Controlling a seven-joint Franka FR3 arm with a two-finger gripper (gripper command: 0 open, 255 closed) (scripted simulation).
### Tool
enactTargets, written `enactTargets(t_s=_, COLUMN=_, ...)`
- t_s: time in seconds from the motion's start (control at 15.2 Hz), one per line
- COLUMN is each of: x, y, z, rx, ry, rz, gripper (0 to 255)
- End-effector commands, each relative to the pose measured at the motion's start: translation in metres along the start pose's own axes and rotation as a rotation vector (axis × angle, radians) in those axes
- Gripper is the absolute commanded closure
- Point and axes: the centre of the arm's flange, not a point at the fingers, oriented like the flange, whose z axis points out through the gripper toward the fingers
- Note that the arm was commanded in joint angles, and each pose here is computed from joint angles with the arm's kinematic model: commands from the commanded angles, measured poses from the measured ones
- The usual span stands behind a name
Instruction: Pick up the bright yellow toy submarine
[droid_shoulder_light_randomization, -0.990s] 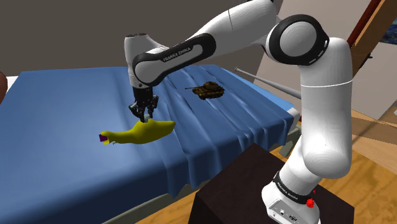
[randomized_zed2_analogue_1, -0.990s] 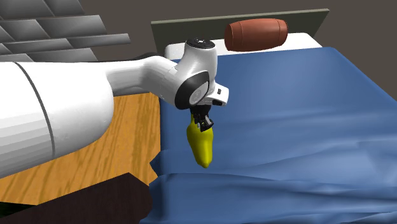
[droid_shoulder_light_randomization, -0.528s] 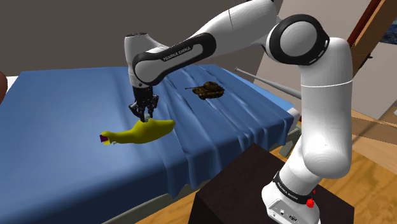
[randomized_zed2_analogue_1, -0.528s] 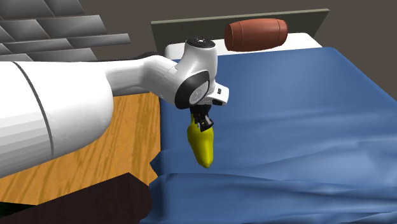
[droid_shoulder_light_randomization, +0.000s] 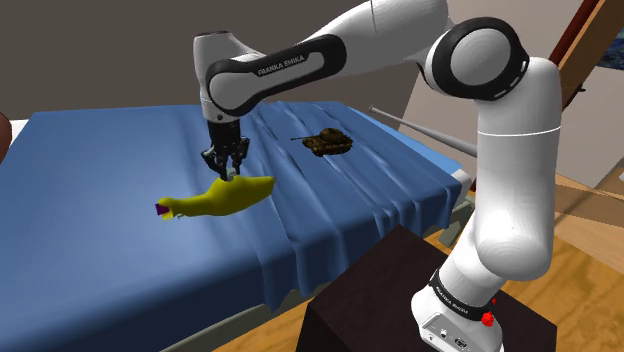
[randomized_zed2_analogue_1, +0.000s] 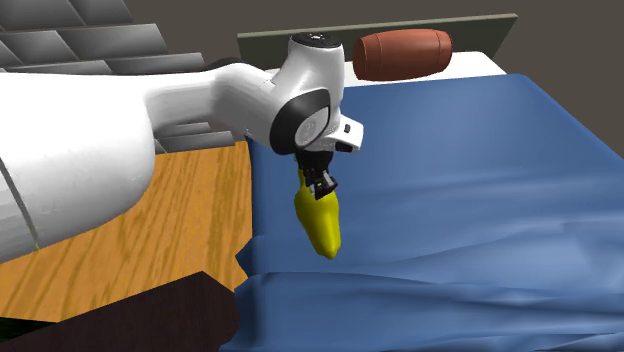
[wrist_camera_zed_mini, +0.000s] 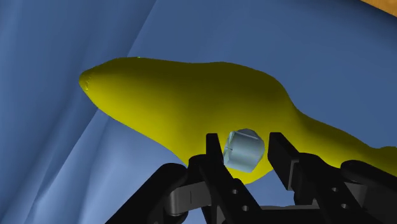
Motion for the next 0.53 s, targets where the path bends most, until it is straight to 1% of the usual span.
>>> enactTargets(t_s=0.0, x=0.0, y=0.0, z=-0.011, rx=0.0, ry=0.002, rz=0.0, gripper=255)
enactTargets(t_s=0.33, x=-0.001, y=0.002, z=-0.038, rx=0.0, ry=0.002, rz=0.0, gripper=255)
enactTargets(t_s=0.46, x=-0.001, y=0.002, z=-0.039, rx=0.0, ry=0.002, rz=0.0, gripper=255)
